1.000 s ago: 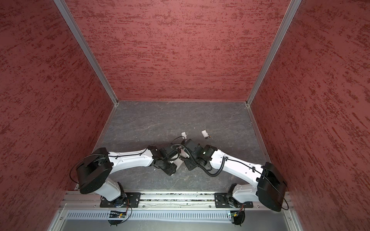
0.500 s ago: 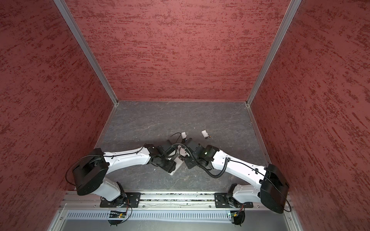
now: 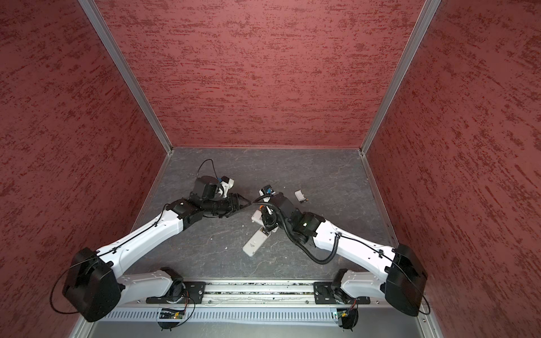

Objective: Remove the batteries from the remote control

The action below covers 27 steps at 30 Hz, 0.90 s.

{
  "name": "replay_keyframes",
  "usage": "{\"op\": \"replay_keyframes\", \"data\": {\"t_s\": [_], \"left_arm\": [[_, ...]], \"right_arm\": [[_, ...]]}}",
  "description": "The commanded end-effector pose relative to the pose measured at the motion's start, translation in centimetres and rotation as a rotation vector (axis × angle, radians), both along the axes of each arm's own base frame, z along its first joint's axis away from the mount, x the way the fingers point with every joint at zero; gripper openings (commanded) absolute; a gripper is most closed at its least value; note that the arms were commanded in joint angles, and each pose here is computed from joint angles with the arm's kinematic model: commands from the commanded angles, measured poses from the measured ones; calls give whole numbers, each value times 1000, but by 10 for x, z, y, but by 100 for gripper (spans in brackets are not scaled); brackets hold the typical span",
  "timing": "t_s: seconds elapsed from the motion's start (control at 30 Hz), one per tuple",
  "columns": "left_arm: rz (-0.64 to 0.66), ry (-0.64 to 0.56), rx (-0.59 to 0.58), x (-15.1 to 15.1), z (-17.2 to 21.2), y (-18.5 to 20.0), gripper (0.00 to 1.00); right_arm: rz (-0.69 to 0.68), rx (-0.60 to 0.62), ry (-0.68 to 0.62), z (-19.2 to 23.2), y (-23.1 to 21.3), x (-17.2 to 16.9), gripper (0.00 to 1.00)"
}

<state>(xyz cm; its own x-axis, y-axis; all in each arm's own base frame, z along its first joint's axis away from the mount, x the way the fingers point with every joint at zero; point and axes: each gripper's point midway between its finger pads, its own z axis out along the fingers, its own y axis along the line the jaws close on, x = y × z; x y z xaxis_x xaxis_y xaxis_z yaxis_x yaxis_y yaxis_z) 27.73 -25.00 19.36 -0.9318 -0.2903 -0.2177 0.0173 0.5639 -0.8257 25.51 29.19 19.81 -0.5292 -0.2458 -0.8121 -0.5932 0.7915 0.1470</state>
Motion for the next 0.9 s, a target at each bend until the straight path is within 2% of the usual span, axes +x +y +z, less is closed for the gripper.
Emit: {"op": "replay_keyframes", "data": {"t_s": [0.0,0.27,0.47,0.7,0.87], "left_arm": [[-1,24,-189,11,39,-16,55],[10,16,-256,25,52,-29,55],[3,5,-263,29,56,-36,46],[31,-6,-255,33,55,-32,16],[48,-20,-274,40,55,-29,0]], "right_arm": [[8,72,-160,41,18,23,0],[20,130,-220,60,36,35,0],[23,160,-238,67,48,43,0],[-8,177,-251,70,54,53,0],[-37,203,-256,75,52,57,0]]}}
